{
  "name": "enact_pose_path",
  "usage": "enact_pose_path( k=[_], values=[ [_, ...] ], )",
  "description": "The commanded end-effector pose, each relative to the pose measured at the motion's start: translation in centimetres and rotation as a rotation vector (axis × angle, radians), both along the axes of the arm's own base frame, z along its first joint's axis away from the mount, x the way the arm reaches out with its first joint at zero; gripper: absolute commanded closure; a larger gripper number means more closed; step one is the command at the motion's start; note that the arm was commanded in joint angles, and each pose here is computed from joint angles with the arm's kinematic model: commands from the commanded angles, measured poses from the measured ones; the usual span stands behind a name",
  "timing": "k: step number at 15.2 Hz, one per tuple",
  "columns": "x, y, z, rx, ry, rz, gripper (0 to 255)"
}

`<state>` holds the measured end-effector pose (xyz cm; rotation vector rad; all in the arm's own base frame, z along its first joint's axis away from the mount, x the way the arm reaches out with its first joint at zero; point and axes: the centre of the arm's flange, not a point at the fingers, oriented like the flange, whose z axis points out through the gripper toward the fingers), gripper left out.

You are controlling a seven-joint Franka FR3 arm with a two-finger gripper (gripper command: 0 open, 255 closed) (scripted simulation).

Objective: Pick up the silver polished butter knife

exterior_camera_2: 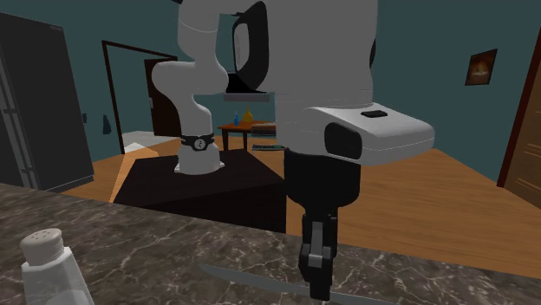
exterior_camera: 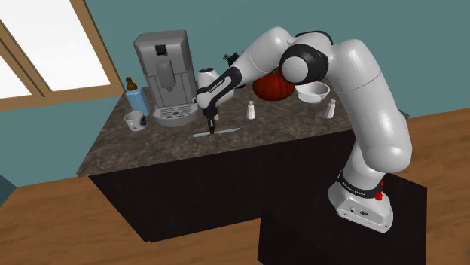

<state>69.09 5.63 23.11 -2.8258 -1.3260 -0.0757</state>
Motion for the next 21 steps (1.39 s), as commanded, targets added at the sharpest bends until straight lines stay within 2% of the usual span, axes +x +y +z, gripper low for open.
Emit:
enact_pose_path(
  k=[1,4,19,21],
  values=[
    [0.0,0.0,0.0,0.0,0.0,0.0,255],
    [0.0,0.0,0.0,0.0,0.0,0.0,255],
    [0.0,0.0,7.9,0.0,0.0,0.0,255],
    [0.0,0.0,8.0,0.0,0.0,0.0,255]
  ],
)
